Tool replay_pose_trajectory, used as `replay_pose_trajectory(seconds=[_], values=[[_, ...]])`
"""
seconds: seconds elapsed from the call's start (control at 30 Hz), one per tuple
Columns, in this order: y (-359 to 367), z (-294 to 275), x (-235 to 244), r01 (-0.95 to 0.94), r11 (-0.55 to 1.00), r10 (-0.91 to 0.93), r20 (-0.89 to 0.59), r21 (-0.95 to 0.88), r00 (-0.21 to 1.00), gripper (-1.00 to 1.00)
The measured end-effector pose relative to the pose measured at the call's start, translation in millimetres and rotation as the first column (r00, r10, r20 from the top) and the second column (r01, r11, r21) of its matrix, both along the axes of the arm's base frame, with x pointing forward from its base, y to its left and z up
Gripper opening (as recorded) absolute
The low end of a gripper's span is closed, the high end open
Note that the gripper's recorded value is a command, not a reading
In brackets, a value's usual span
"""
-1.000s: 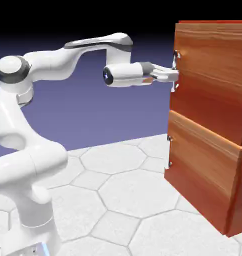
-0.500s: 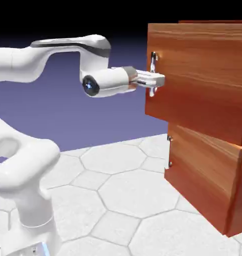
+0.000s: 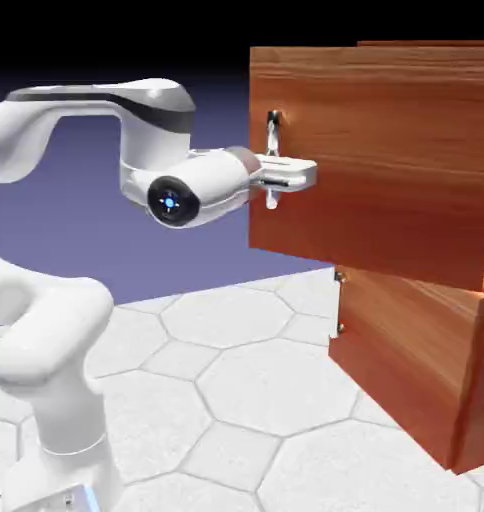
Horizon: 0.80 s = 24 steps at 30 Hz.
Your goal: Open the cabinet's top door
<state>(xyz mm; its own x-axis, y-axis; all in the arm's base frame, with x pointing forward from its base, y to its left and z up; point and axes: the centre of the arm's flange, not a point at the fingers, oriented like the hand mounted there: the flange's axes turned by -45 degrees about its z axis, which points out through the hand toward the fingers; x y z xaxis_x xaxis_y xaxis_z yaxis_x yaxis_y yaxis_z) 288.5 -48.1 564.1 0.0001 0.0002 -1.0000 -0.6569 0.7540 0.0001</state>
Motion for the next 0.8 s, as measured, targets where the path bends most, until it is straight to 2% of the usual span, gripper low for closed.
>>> replay_pose_trajectory(seconds=[0.43, 0.8], values=[[-120, 0, -37, -0.322, 0.947, 0.322, 0.0, 0.0, 0.947, -1.0], [-220, 0, -37, -0.557, 0.83, 0.557, 0.0, 0.0, 0.83, -1.0]])
